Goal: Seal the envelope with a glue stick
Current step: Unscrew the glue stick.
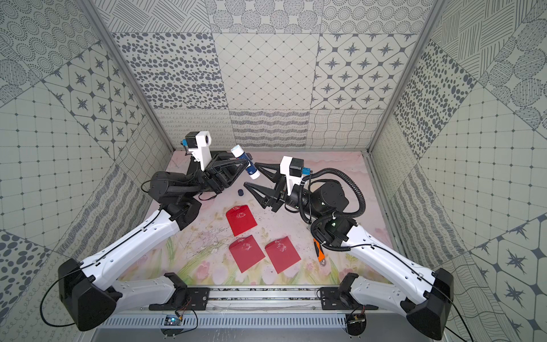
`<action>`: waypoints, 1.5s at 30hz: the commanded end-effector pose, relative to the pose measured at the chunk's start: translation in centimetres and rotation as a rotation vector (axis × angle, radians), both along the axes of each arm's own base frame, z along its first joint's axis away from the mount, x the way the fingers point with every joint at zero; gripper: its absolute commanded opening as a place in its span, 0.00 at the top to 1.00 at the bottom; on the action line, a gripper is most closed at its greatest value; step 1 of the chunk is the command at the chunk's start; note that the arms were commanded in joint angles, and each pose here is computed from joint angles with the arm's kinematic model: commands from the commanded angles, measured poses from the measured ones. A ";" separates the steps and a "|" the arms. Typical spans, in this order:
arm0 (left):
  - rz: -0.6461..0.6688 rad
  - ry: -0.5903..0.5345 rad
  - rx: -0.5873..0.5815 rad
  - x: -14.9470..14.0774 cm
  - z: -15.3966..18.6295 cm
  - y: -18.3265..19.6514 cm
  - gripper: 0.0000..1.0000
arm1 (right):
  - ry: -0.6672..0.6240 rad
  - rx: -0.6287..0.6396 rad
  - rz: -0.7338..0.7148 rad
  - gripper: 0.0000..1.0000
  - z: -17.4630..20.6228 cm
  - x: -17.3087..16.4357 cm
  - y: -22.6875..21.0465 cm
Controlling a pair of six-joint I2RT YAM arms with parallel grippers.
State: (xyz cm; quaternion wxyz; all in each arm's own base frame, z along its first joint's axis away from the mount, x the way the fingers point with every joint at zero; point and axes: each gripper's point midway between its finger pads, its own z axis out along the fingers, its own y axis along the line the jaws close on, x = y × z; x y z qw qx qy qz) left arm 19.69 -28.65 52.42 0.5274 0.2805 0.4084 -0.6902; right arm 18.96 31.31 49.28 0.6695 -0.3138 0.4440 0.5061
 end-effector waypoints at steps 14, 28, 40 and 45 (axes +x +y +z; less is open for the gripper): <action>0.014 -0.041 -0.286 -0.7 5.9 3.2 0.92 | -0.113 0.234 -0.009 0.41 6.0 0.1 -0.8; 0.000 -0.037 -0.299 -0.7 6.2 3.2 0.93 | -0.100 0.258 -0.014 0.53 6.7 0.5 -0.8; -0.004 -0.039 -0.304 -0.6 6.2 3.1 0.94 | -0.088 0.251 -0.023 0.64 6.7 1.0 -0.4; -0.001 -0.042 -0.307 -0.7 6.3 3.2 0.95 | -0.084 0.248 -0.028 0.66 6.4 1.2 -0.4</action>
